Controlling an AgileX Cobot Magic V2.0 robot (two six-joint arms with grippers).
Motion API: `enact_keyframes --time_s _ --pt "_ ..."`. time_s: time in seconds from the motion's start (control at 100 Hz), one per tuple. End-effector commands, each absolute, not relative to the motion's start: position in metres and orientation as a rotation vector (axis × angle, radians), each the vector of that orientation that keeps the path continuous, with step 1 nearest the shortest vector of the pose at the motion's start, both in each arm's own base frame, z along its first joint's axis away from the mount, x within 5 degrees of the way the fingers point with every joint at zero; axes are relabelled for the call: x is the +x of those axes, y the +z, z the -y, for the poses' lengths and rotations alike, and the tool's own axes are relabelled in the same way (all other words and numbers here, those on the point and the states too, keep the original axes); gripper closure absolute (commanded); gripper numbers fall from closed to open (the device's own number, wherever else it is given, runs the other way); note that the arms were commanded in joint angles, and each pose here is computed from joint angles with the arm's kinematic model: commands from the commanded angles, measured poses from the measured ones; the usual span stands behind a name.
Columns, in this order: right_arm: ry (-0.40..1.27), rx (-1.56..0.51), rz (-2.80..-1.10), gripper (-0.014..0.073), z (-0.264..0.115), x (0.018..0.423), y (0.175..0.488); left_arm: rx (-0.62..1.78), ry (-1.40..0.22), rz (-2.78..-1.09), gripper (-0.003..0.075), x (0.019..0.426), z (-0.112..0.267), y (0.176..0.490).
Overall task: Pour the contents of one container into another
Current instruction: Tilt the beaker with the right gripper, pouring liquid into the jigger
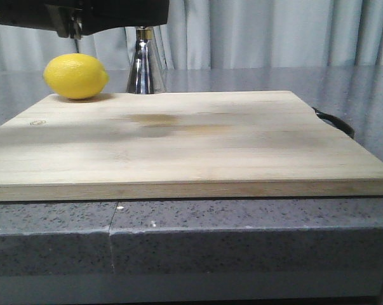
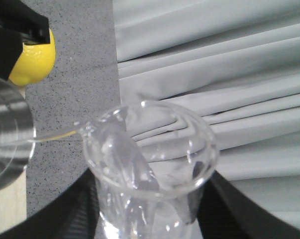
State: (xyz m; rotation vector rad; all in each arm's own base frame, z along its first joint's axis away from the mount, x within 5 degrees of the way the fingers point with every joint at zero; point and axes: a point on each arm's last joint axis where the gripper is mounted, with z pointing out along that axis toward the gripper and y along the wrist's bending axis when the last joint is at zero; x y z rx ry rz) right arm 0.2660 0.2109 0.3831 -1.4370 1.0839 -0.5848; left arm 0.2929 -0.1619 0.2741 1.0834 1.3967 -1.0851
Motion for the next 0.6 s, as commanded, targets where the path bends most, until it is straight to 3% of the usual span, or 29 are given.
enact_keyframes --time_s 0.0,0.59 --pt "-0.600 -1.385 -1.007 0.0277 -0.2065 0.2585 0.4091 1.047 -1.170 -1.225 0.0489 0.2823 0.1638 0.3083" --pt "-0.656 -1.414 -0.955 0.0277 -0.2065 0.2586 0.4104 1.047 -1.170 -1.225 0.0489 0.2823 0.1638 0.3083"
